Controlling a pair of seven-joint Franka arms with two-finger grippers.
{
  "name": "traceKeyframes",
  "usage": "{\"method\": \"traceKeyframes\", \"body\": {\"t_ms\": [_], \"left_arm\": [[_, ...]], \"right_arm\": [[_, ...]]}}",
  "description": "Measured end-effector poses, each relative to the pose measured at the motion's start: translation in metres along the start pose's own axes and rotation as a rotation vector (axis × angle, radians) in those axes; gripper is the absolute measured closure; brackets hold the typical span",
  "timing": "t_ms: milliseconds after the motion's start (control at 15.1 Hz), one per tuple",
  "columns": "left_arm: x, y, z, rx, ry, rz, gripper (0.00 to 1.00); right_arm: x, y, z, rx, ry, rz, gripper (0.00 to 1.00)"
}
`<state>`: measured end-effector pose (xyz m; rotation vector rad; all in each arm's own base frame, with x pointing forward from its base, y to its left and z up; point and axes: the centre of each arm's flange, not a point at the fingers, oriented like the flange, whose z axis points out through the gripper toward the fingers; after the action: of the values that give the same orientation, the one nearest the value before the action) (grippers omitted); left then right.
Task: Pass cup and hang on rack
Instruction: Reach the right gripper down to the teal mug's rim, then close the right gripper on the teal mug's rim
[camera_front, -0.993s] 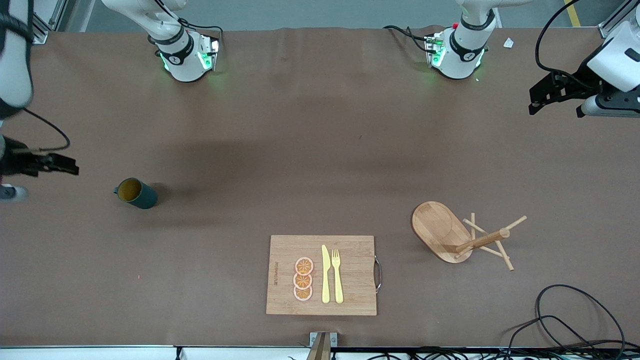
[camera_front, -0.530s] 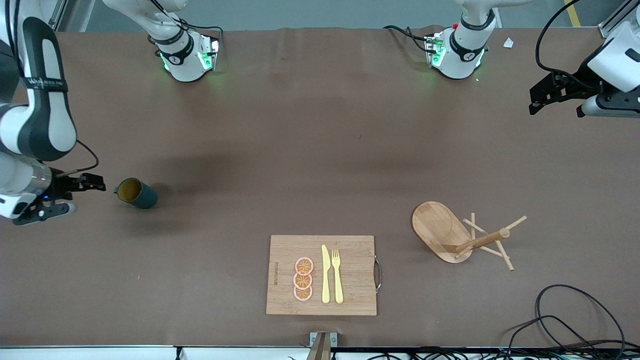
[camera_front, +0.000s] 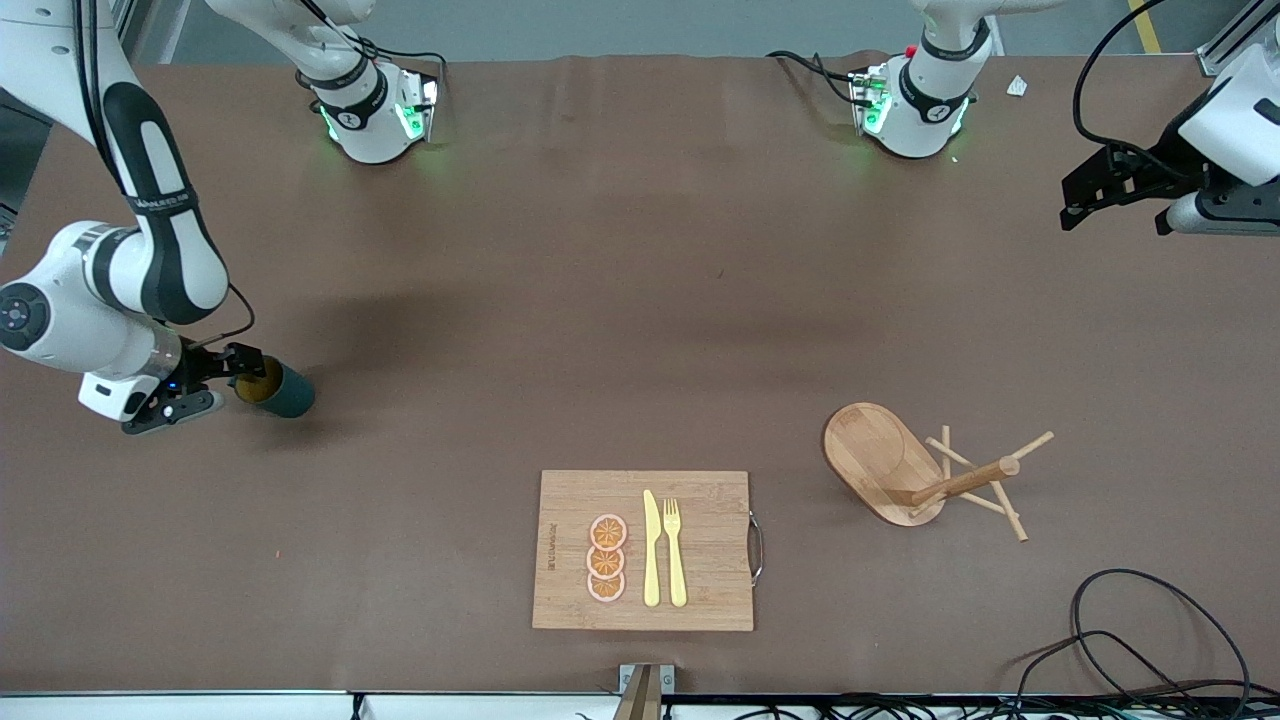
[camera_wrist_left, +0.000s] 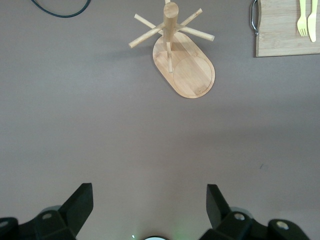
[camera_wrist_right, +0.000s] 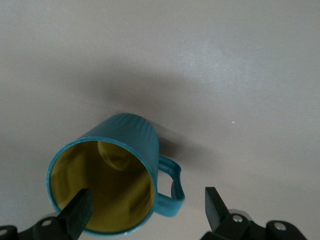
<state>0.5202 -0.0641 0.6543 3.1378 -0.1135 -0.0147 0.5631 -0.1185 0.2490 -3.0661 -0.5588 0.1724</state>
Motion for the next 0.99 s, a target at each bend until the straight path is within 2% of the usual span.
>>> {"method": "traceKeyframes", "body": {"t_ms": [66,132,397,530,596,662,794,993], "left_arm": [[0.0,0.0,0.0,0.0,0.0,-0.001,0.0],[0.0,-0.001,0.0,0.0,0.0,-0.002,0.0],[0.0,-0.002,0.0,0.0,0.0,-0.006,0.0],[0.0,-0.003,0.0,0.0,0.0,-0.007,0.0],[0.0,-0.004,0.0,0.0,0.0,-0.009,0.0],[0.0,-0.005,0.0,0.0,0.0,-0.01,0.0],[0.0,-0.007,-0.001,-0.001,0.001,-0.013,0.0],[0.0,-0.008,-0.001,-0.001,0.003,-0.016,0.0]], "right_arm": [[0.0,-0.001,0.005,0.001,-0.003,-0.011,0.03],[0.001,-0.002,0.009,0.004,-0.006,-0.022,0.11],[0.004,-0.006,0.02,0.008,-0.014,-0.048,0.53],[0.006,-0.008,0.019,0.008,-0.011,-0.059,0.7],[0.009,-0.009,0.016,0.012,-0.012,-0.061,0.84],[0.013,-0.013,0.011,0.029,-0.018,-0.048,0.93],[0.023,-0.026,-0.008,0.061,-0.029,-0.002,0.95],[0.042,-0.078,-0.05,0.072,-0.038,0.106,0.95]]}}
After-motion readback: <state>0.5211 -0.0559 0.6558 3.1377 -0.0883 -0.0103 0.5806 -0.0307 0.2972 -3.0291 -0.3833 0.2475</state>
